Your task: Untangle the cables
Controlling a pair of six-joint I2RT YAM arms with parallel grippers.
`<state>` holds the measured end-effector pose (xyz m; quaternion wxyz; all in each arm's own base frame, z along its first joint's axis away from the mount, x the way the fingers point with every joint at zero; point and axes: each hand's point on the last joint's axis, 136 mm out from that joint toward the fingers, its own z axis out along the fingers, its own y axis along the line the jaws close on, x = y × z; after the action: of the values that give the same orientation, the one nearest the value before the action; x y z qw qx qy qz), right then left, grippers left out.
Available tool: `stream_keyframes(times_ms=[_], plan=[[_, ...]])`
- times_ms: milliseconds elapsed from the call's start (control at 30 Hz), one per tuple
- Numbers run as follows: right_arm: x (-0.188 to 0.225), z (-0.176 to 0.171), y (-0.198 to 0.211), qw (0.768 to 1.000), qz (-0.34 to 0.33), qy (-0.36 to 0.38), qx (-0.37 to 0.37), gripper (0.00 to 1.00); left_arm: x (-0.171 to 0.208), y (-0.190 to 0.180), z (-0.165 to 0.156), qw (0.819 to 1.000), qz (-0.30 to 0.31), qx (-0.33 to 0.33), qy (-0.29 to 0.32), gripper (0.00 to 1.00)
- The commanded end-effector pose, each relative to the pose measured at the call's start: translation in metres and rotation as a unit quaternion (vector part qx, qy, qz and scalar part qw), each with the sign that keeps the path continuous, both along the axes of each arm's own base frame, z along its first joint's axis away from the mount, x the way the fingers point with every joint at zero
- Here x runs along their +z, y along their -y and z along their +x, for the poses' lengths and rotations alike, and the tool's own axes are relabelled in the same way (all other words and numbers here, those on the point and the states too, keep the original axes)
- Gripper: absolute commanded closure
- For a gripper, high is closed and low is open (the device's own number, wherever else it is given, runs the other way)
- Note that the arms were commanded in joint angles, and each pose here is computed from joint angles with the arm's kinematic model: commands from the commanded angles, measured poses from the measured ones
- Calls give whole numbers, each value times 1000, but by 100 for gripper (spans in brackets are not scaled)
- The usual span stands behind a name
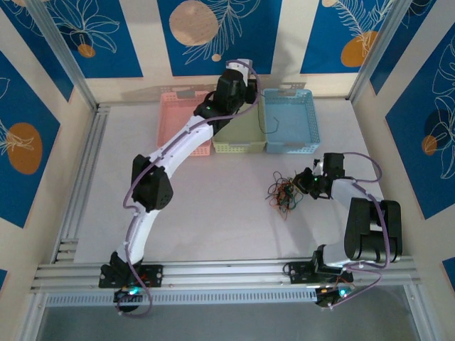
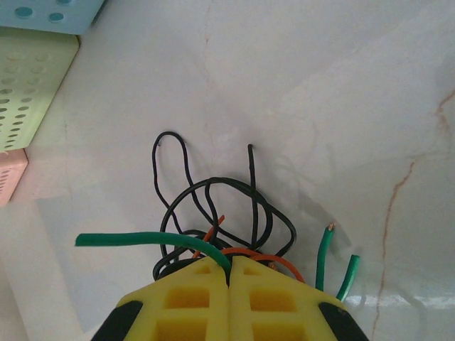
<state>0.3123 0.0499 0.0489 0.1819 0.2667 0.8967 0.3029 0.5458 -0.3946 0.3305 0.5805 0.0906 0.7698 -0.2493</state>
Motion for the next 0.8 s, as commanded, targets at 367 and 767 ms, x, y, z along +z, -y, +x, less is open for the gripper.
stream_keyframes(times_ms=[367, 767], plan=[[4, 3, -8, 1000, 20, 3, 9, 100, -121, -21, 30, 990, 113, 29, -77, 100], [4, 2, -9, 1000, 21, 3, 10, 100, -189, -58, 42, 972, 181, 50, -144, 100]])
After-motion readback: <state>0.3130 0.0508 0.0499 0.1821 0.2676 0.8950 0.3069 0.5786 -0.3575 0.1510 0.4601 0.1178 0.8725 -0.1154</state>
